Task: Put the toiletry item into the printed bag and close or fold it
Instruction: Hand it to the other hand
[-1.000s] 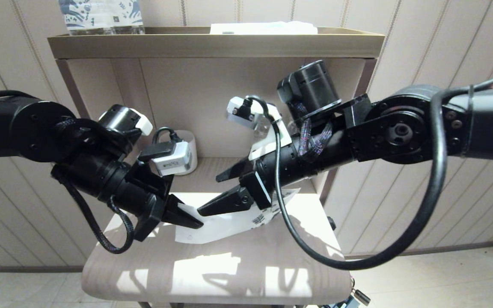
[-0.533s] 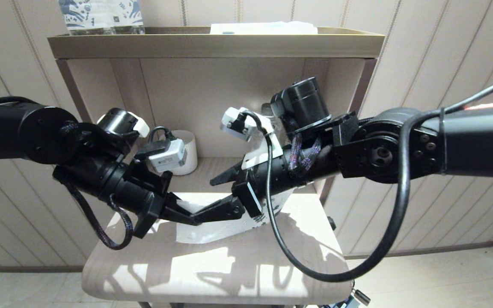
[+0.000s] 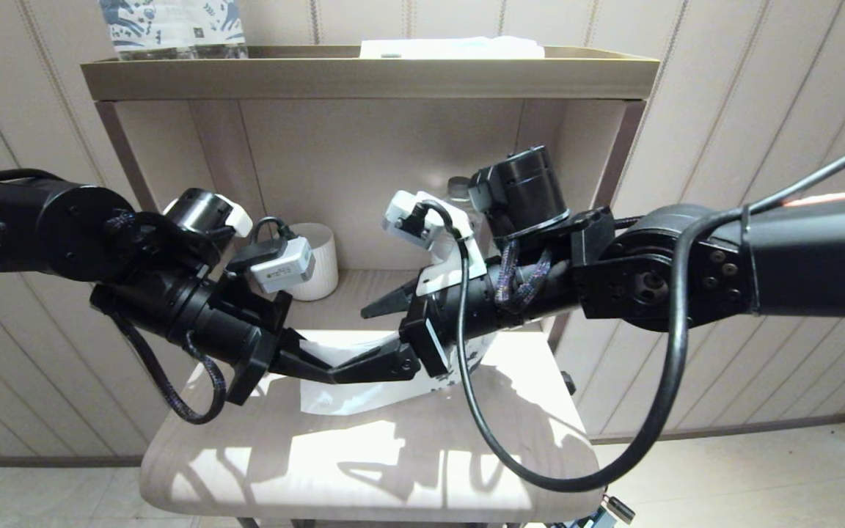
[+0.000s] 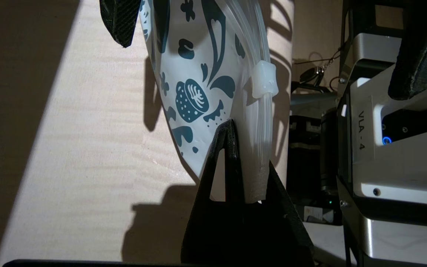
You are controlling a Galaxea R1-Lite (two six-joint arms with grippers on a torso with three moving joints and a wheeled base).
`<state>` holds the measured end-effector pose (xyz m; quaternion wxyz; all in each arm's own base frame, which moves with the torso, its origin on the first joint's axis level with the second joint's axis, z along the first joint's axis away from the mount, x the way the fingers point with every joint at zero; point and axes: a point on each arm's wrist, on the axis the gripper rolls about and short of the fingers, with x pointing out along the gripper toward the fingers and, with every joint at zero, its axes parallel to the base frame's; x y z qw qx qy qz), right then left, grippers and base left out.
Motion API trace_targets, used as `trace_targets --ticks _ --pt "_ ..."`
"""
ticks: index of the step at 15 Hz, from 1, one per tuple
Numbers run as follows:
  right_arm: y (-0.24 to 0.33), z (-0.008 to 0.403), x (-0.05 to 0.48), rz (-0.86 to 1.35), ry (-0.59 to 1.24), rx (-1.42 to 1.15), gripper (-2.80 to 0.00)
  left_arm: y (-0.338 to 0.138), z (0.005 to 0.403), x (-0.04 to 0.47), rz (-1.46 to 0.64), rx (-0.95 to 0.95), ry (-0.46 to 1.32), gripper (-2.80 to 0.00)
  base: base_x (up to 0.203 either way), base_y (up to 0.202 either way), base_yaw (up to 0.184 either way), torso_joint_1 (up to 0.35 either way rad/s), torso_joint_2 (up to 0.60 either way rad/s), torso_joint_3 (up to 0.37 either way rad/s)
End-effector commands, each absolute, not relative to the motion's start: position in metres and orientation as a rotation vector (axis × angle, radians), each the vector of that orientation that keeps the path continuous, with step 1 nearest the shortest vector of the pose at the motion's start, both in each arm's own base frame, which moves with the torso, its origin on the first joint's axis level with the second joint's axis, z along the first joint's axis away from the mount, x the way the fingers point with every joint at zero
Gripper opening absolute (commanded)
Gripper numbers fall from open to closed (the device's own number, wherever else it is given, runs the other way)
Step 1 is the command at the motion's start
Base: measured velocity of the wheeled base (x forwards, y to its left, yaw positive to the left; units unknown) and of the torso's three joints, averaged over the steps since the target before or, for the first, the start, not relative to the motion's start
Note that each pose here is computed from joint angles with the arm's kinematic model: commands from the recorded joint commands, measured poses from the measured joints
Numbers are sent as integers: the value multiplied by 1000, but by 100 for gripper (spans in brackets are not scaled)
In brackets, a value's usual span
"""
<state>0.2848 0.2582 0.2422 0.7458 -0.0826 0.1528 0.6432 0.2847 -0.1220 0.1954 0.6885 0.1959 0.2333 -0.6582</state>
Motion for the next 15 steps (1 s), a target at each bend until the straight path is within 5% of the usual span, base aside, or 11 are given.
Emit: trace_targets --ticks 1,14,15 --pt "259 240 284 1414 340 -181 0 -121 194 285 -1477 435 525 -280 0 0 0 0 0 0" --pt "263 237 287 1412 343 -177 0 -120 191 287 -1485 414 526 -280 0 0 0 0 0 0" --pt "264 236 289 1408 327 -178 -280 -120 190 287 -1486 412 530 -280 0 0 0 0 0 0"
